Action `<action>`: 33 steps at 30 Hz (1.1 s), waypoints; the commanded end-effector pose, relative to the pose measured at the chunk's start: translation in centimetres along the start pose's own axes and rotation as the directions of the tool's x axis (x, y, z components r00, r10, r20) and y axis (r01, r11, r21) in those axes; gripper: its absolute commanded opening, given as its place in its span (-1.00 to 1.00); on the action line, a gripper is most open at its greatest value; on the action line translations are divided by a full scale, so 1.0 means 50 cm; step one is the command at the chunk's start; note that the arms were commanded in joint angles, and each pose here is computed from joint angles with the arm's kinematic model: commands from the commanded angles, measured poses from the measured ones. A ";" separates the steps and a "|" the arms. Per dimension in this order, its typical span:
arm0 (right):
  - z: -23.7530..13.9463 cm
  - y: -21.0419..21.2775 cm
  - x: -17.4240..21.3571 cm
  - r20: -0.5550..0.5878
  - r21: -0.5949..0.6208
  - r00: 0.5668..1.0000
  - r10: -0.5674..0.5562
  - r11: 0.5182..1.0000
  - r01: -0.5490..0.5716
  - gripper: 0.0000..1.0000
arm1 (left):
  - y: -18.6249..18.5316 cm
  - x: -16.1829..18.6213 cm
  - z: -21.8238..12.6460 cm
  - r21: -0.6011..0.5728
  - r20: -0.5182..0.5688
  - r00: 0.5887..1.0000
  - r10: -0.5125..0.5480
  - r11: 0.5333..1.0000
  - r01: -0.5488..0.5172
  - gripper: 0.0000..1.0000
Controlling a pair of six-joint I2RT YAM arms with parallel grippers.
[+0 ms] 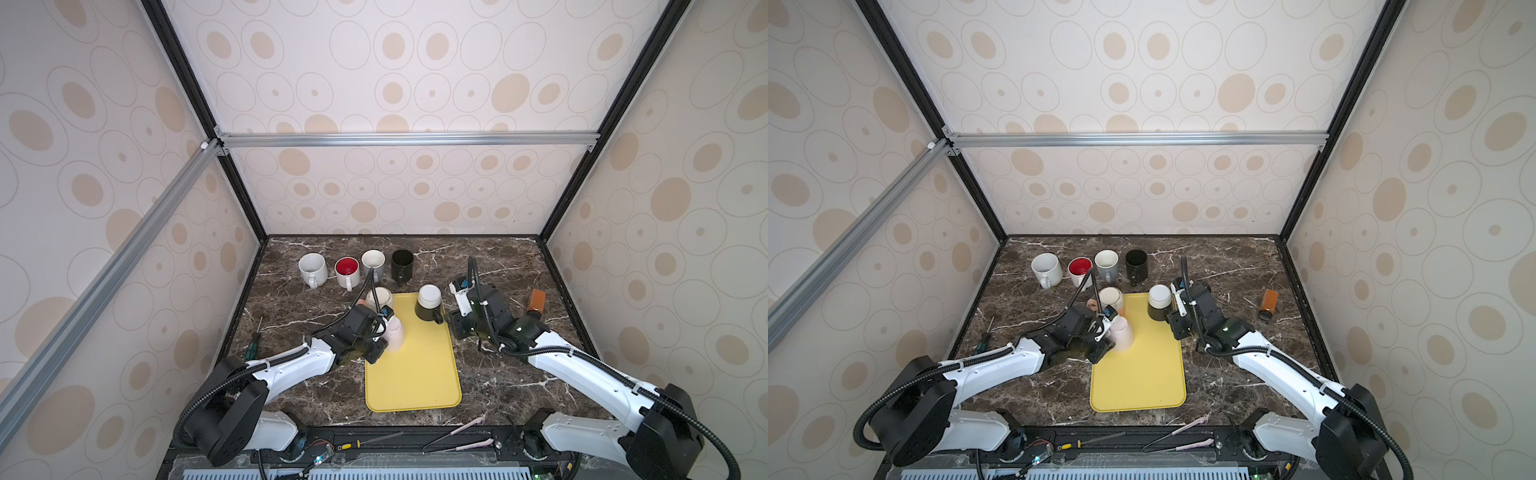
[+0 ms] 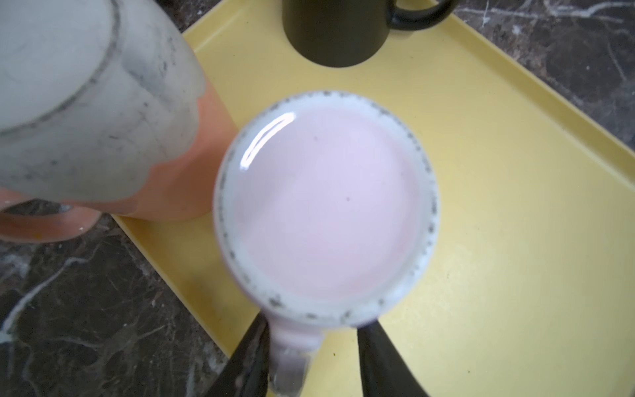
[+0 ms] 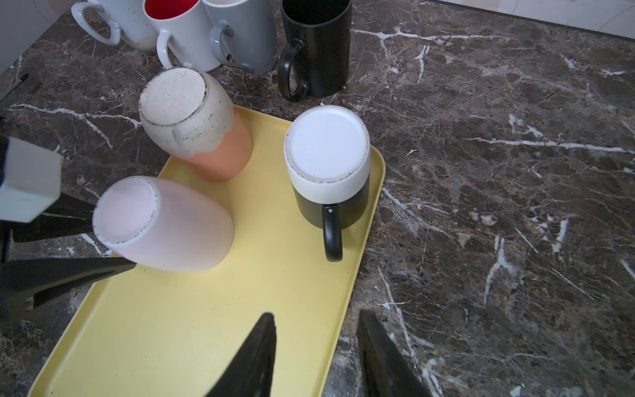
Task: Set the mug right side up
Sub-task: 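Lower the left gripper onto the pink mug's base and close, then lift the pink mug with the left gripper while the right reaches its opening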
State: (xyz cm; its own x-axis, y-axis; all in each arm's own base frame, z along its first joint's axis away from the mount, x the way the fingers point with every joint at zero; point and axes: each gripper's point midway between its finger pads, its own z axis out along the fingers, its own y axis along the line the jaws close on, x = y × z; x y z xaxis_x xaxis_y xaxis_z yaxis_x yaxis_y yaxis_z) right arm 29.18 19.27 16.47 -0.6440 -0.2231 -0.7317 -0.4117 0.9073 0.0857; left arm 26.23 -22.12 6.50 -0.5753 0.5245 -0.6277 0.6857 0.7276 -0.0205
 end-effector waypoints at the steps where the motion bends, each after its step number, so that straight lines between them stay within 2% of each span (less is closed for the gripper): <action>1: 0.001 -0.001 0.005 0.005 0.003 1.000 -0.001 1.000 0.001 -0.16 | -0.001 -0.020 0.000 0.002 0.000 1.000 0.009 1.000 -0.009 -0.26; 6: 0.003 0.002 0.007 -0.001 -0.005 1.000 0.001 1.000 -0.001 -0.16 | -0.003 -0.034 -0.004 0.009 0.024 1.000 -0.005 1.000 0.005 -0.40; 13: 0.007 0.006 0.012 -0.011 -0.016 1.000 0.005 1.000 -0.005 -0.16 | 0.000 -0.028 0.004 -0.001 -0.013 1.000 -0.011 1.000 0.011 -0.55; 19: 0.007 0.008 0.014 -0.016 -0.021 1.000 0.010 1.000 -0.011 -0.17 | 0.008 -0.018 0.007 -0.025 -0.045 0.999 -0.023 0.999 0.022 -0.89; 23: 0.004 0.013 0.015 -0.020 -0.037 1.000 0.021 0.999 -0.022 -0.17 | 0.013 -0.023 -0.004 -0.042 -0.045 0.999 -0.029 0.999 0.027 -1.00; 28: -0.007 0.039 0.017 -0.033 -0.112 0.997 0.063 0.992 -0.066 -0.22 | 0.007 -0.063 -0.047 -0.032 0.018 0.999 -0.039 0.999 0.039 -1.00; 33: -0.047 0.083 0.003 0.011 -0.260 0.994 0.111 0.960 -0.104 -0.24 | -0.017 -0.163 -0.136 0.038 0.194 0.977 -0.084 0.996 0.078 -1.00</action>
State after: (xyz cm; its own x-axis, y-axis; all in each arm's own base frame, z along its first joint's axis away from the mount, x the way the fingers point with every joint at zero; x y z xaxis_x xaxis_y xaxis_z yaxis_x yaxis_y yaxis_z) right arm 27.32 21.08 16.92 -0.6822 -0.1610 -0.7132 -0.4543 0.8577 0.2409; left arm 25.79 -21.60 9.40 -0.6266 0.4853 -0.6098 0.6421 0.7650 -0.0510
